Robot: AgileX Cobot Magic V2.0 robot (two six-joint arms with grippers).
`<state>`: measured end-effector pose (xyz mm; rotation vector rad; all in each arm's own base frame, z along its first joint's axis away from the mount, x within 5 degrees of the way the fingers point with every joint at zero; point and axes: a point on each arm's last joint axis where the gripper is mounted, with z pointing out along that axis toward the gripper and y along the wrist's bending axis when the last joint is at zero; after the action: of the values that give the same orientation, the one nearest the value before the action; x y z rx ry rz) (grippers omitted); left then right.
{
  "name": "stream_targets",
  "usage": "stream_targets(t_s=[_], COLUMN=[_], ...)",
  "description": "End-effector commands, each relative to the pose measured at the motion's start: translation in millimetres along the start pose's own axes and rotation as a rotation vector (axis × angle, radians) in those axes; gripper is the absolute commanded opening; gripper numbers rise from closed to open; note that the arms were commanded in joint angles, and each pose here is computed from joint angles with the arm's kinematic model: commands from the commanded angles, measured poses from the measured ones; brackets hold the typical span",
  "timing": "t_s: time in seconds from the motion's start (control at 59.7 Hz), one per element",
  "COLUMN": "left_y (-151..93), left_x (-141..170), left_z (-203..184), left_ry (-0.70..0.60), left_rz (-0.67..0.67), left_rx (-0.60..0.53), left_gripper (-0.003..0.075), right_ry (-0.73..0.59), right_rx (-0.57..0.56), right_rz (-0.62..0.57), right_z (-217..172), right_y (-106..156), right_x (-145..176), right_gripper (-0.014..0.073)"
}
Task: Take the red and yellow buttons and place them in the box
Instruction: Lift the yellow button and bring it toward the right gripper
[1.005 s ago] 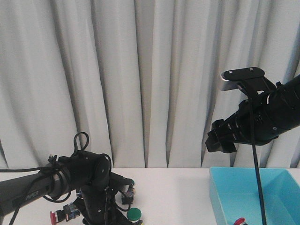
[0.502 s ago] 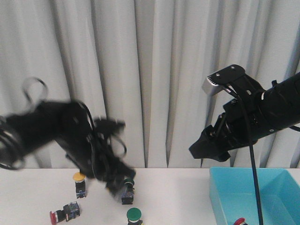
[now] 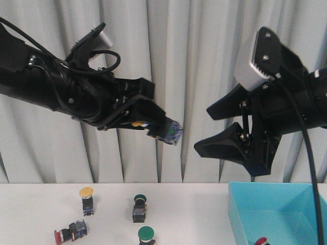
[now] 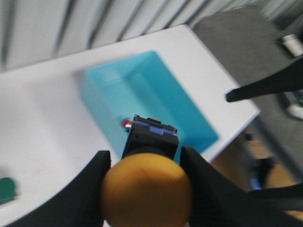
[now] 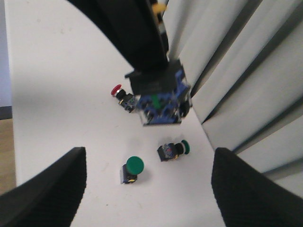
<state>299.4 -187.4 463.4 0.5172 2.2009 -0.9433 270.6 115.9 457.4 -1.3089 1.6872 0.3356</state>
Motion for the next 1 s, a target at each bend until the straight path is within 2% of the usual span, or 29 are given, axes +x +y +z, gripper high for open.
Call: stream_targets(t_s=[0.0, 0.167, 0.435, 0.988], left_y=[-23.6, -28.8, -37.8, -40.5], left_x=[-12.0, -18.9, -23.1, -21.7], left_z=[-18.3, -19.5, -23.0, -23.3], left_ry=[-0.123, -0.190, -0.220, -0.200], left_rz=[-0.066, -0.124, -0.203, -0.214], left_rx=[0.149, 0.221, 0.338, 0.366], left_gripper=[0.0071, 0.0073, 0.0076, 0.0081], right_ry=[-0.114, -0.113, -0.092, -0.098], right_rx=[0.102, 0.142, 0.194, 0.242], right_rz=[-0.080, -0.124, -0.176, -0.264], right_z=[-23.7, -26.1, -27.8, -28.8], right_y=[2.0, -0.1, -3.8, -7.5], right_x=[-21.8, -22.7, -21.8, -23.7], right_gripper=[0.0526, 0.0526, 0.0526, 0.0526])
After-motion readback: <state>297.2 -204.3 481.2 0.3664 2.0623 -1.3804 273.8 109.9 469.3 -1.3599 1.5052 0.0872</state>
